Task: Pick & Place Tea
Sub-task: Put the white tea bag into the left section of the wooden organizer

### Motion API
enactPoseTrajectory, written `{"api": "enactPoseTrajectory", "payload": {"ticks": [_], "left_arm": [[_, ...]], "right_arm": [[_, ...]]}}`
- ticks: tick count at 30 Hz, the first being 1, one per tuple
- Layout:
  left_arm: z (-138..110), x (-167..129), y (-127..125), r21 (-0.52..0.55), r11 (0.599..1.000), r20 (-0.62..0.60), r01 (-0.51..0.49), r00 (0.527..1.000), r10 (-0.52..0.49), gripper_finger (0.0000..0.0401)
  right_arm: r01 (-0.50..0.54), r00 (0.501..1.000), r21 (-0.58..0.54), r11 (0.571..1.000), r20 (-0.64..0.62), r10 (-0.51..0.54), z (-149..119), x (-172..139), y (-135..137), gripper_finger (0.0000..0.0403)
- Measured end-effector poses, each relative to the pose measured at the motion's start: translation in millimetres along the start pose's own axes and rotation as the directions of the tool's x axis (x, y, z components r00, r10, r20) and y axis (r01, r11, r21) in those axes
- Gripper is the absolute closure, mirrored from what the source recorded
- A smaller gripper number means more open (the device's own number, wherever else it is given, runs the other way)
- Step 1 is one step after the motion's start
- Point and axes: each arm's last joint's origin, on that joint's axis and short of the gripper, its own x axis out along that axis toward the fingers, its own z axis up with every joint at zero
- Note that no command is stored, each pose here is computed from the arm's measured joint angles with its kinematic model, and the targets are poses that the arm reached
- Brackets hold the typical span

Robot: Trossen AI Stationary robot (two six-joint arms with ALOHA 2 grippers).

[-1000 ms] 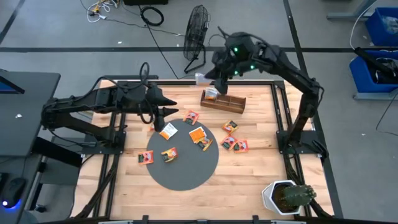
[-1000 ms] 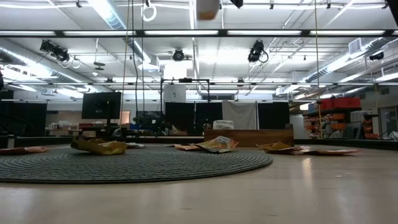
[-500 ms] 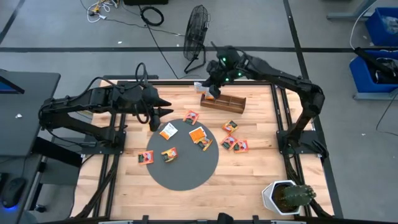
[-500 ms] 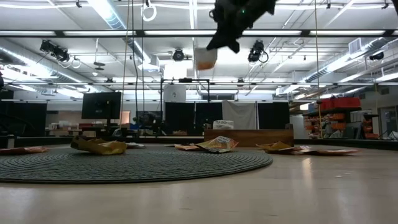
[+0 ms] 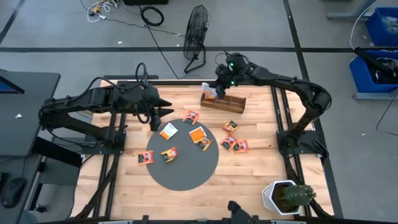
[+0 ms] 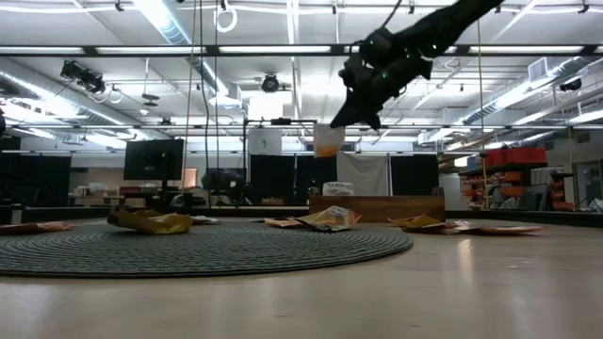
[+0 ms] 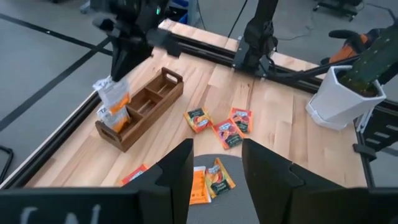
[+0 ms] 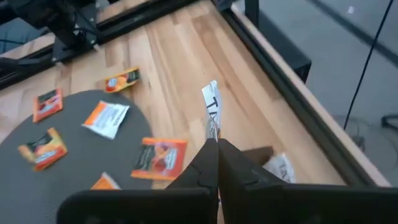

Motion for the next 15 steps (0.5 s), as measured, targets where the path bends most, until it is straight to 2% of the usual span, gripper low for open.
{"api": "enactPoseTrajectory", "payload": {"ticks": [10, 15], "left_arm": [[7.1, -0.3, -1.9, -0.049, 0.999, 0.072, 0.023, 0.997, -0.019, 0.0259], [11.2, -0.4, -3.0, -0.057, 0.998, 0.114, 0.036, 0.993, -0.030, 0.0259]], "right_arm": [[0.049, 0.998, 0.009, 0.999, 0.049, -0.049, -44.9, 4.4, -35.4, 0.0403], [0.042, 0.996, 0.003, 0.999, 0.076, -0.042, -52.7, 7.8, -41.9, 0.0403]]}}
